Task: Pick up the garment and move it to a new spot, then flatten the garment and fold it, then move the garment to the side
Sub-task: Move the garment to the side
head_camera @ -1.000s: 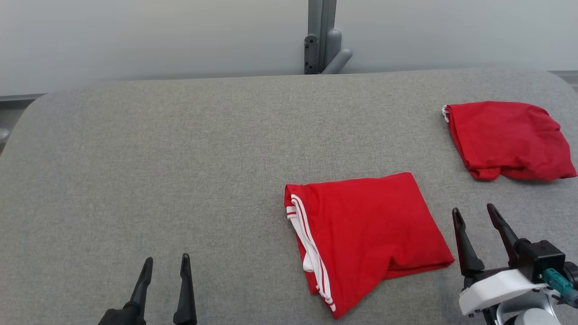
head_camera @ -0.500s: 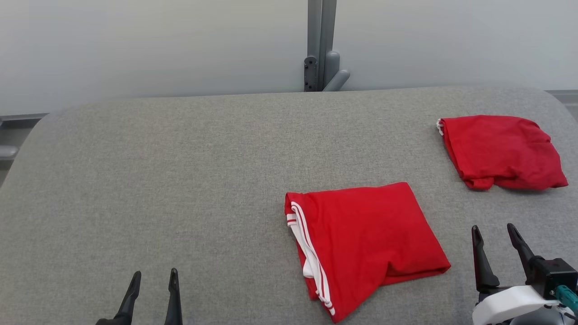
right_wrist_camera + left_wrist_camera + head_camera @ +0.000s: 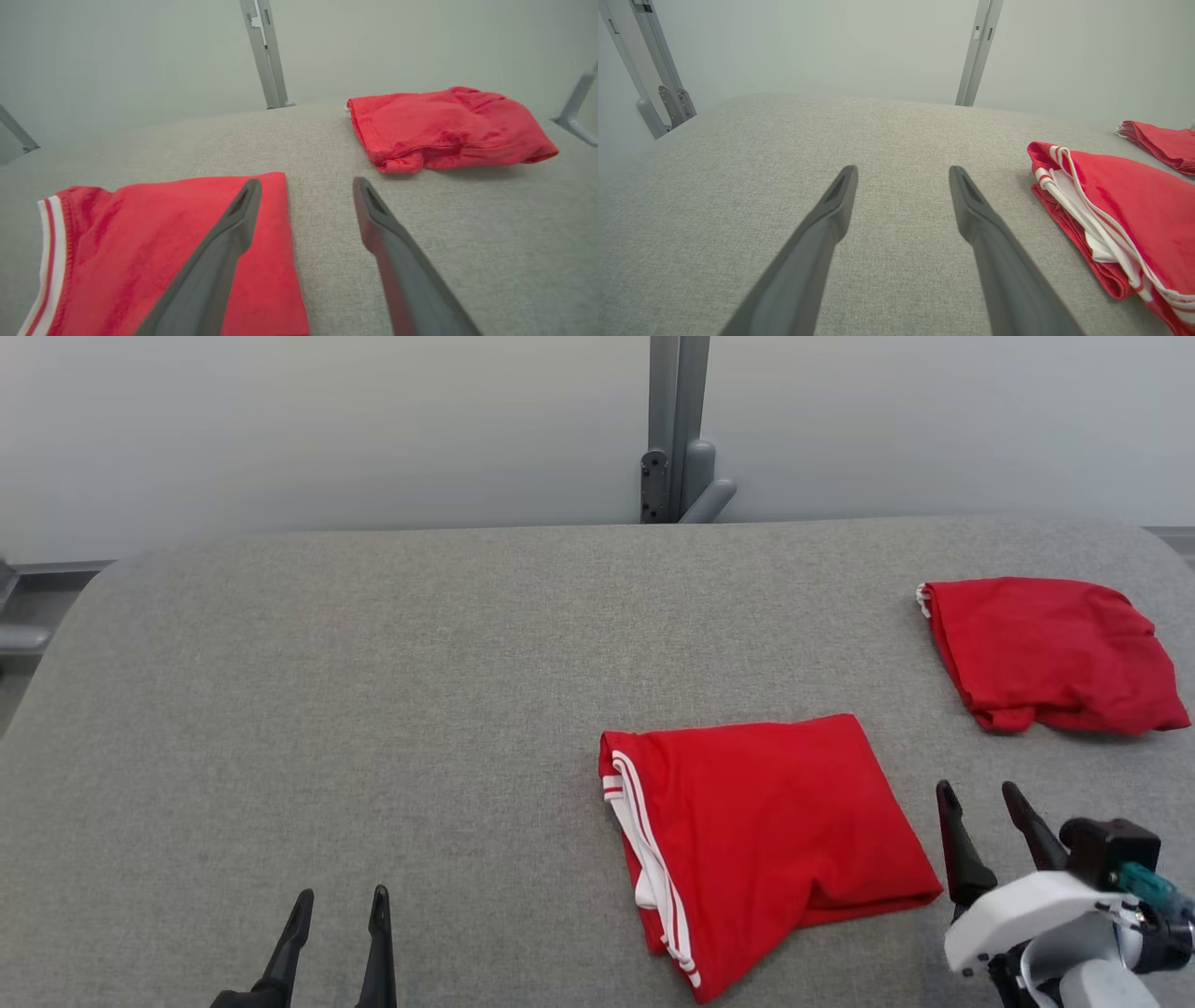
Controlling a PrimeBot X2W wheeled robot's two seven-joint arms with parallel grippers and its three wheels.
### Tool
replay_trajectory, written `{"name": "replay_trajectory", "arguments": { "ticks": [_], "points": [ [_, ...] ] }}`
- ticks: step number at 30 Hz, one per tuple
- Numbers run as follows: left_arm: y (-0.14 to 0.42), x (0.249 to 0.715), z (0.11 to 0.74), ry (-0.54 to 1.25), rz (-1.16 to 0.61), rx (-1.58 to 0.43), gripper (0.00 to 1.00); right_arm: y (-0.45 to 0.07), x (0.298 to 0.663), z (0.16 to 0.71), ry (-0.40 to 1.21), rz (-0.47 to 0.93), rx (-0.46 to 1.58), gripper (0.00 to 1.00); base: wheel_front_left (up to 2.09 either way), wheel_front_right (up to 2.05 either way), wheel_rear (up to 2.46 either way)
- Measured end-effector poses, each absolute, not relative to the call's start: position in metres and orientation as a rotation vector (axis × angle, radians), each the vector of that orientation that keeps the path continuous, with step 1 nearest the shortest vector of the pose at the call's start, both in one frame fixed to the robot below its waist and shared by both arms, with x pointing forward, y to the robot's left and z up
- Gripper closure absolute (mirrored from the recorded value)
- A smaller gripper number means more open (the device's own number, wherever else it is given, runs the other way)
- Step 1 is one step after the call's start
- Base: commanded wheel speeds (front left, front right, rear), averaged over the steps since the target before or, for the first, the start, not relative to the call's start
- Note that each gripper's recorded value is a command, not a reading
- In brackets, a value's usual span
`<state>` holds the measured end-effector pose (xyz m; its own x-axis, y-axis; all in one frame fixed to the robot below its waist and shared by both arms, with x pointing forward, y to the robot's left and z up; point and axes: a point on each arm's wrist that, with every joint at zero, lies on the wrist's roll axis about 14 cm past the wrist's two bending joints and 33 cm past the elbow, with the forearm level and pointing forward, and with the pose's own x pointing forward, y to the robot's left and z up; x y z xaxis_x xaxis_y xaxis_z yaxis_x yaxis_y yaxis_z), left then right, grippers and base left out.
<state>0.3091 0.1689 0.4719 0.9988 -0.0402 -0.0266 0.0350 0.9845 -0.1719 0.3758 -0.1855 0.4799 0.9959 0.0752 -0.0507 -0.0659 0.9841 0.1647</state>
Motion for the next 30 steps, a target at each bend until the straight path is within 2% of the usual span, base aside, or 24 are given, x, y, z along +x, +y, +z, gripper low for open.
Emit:
{"name": "replay_trajectory", "arguments": {
  "ticks": [5,10,20,21,22,30],
  "points": [
    [0.171,0.309,0.468,0.044,-0.018,-0.187,0.00,-0.175,0.403,0.465,0.216,0.126,0.186,0.00,0.00,0.00,0.00],
    [0.173,0.309,0.465,0.057,0.002,-0.199,0.00,-0.159,0.416,0.439,0.360,0.163,0.205,0.00,0.00,0.00,0.00],
    [0.184,0.311,0.461,0.067,0.047,-0.208,0.00,-0.135,0.416,0.389,0.566,0.201,0.261,0.00,0.00,0.00,0.00],
    [0.185,0.311,0.461,0.070,0.050,-0.208,0.00,-0.132,0.417,0.388,0.572,0.209,0.271,0.21,0.00,0.00,0.00],
    [0.186,0.311,0.460,0.072,0.052,-0.207,0.00,-0.130,0.419,0.389,0.571,0.215,0.280,1.00,0.00,0.00,0.00],
    [0.176,0.326,0.464,0.060,0.018,-0.205,0.00,-0.135,0.444,0.431,0.417,0.255,0.260,1.00,0.00,0.00,0.00]
  ]
}}
